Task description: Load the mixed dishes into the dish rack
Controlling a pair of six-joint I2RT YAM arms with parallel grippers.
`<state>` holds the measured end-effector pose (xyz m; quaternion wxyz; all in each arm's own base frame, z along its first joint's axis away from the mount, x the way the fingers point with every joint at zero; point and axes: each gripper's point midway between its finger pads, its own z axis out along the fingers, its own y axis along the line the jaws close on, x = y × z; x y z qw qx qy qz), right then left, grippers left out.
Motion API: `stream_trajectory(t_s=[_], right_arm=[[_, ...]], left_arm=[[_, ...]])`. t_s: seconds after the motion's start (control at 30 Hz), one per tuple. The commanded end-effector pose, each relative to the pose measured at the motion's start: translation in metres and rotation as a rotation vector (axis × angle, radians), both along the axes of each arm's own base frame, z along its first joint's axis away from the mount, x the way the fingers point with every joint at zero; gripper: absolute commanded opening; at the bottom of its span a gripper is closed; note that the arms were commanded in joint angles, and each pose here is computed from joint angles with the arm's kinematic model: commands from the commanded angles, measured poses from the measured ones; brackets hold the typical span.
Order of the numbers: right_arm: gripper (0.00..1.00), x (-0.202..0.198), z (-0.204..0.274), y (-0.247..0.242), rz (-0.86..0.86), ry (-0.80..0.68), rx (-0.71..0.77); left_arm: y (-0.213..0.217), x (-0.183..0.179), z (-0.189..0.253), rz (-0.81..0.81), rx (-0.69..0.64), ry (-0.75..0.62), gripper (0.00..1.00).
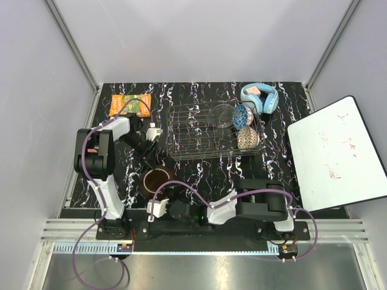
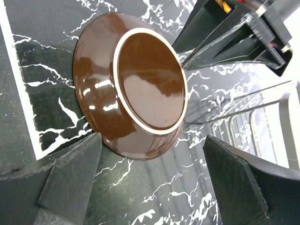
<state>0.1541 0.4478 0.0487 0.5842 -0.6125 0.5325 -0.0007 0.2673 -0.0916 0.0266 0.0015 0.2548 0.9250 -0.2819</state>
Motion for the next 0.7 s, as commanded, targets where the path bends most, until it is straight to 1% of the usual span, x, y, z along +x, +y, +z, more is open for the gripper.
stream_trajectory(t_s=[0.0,0.13,0.17,0.3,0.4,0.53,0.67], right_arm=[[1.0,0.004,-0.03,-0.019,-0.001,-0.095,-0.125],[1.0,0.006,-0.026,-0.019,-0.021,-0.179,-0.114],[1.0,0.007,-0.025,-0.016,-0.029,-0.198,-0.092],[1.0,0.015,-0.019,-0.013,-0.066,-0.274,-0.093],[1.0,0.018,-0.013,-0.011,-0.085,-0.301,-0.075],[1.0,0.02,-0.01,-0.009,-0.098,-0.321,-0.057],[1.0,0.023,-0.006,-0.007,-0.11,-0.371,-0.039]], left_arm=[[-0.01,-0.003,0.006,-0.003,-0.035,-0.019,0.5],[-0.018,-0.011,0.001,-0.022,-0.038,-0.002,0.5],[-0.022,-0.017,-0.002,-0.035,-0.036,0.011,0.5],[-0.032,-0.03,-0.003,-0.074,-0.048,0.025,0.5],[-0.034,-0.031,-0.003,-0.091,-0.034,0.013,0.5],[-0.034,-0.038,-0.006,-0.121,-0.029,0.039,0.5],[-0.033,-0.042,-0.01,-0.139,-0.026,0.053,0.5]])
